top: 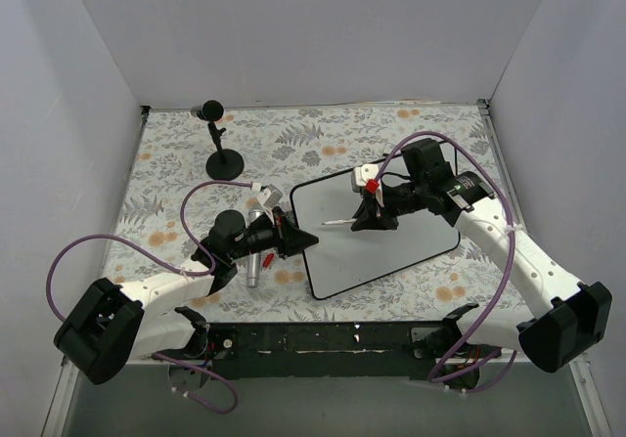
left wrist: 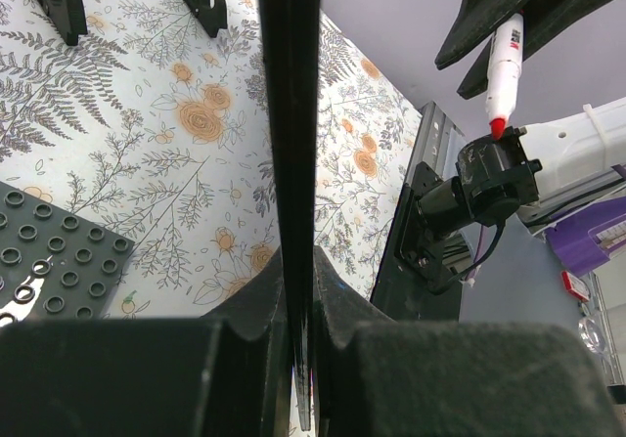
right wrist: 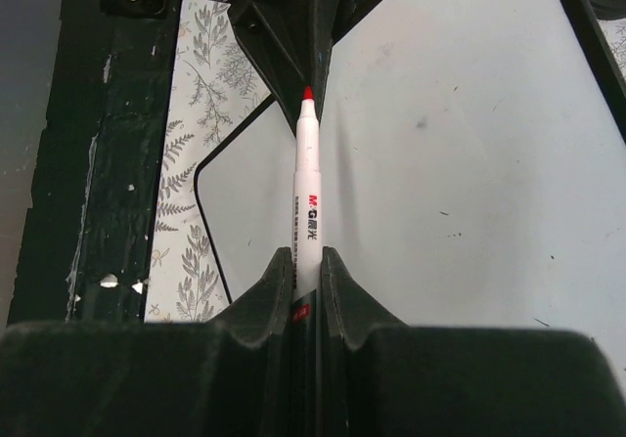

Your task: Write a sentence on the whiteboard

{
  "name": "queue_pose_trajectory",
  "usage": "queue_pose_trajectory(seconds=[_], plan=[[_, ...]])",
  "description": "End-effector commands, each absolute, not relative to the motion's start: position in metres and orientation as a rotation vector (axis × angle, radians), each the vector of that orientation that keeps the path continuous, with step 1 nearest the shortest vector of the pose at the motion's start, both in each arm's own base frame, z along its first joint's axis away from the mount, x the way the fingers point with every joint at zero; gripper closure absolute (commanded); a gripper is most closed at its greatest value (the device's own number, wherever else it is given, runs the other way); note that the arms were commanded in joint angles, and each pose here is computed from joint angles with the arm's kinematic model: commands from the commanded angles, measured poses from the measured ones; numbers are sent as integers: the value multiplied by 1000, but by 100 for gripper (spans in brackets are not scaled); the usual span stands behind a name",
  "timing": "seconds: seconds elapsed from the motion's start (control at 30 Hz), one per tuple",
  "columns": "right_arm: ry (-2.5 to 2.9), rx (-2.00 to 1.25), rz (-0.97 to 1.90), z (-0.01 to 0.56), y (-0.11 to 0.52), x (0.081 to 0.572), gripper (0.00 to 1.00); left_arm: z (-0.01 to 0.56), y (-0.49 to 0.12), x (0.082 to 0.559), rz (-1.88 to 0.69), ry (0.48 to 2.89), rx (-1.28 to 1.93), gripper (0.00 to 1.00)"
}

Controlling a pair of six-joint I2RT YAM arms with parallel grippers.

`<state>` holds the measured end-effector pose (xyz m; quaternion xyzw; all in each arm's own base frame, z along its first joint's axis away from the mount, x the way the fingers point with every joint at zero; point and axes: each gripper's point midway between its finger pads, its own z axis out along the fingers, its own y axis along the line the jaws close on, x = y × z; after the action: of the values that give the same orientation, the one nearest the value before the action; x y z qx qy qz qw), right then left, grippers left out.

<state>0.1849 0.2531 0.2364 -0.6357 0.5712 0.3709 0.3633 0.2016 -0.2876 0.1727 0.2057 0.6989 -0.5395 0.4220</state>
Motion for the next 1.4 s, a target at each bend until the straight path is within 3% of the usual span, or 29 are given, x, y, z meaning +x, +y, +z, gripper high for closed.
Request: queue_pose_trajectory(seconds=[0.0, 1.37], plan=[[1397, -1640, 929, 255, 257, 187, 99, 182, -288, 207, -1318, 1686, 534, 100], [1422, -1571, 902, 269, 266, 208, 99, 185, -289, 207, -1336, 1690, 498, 100]])
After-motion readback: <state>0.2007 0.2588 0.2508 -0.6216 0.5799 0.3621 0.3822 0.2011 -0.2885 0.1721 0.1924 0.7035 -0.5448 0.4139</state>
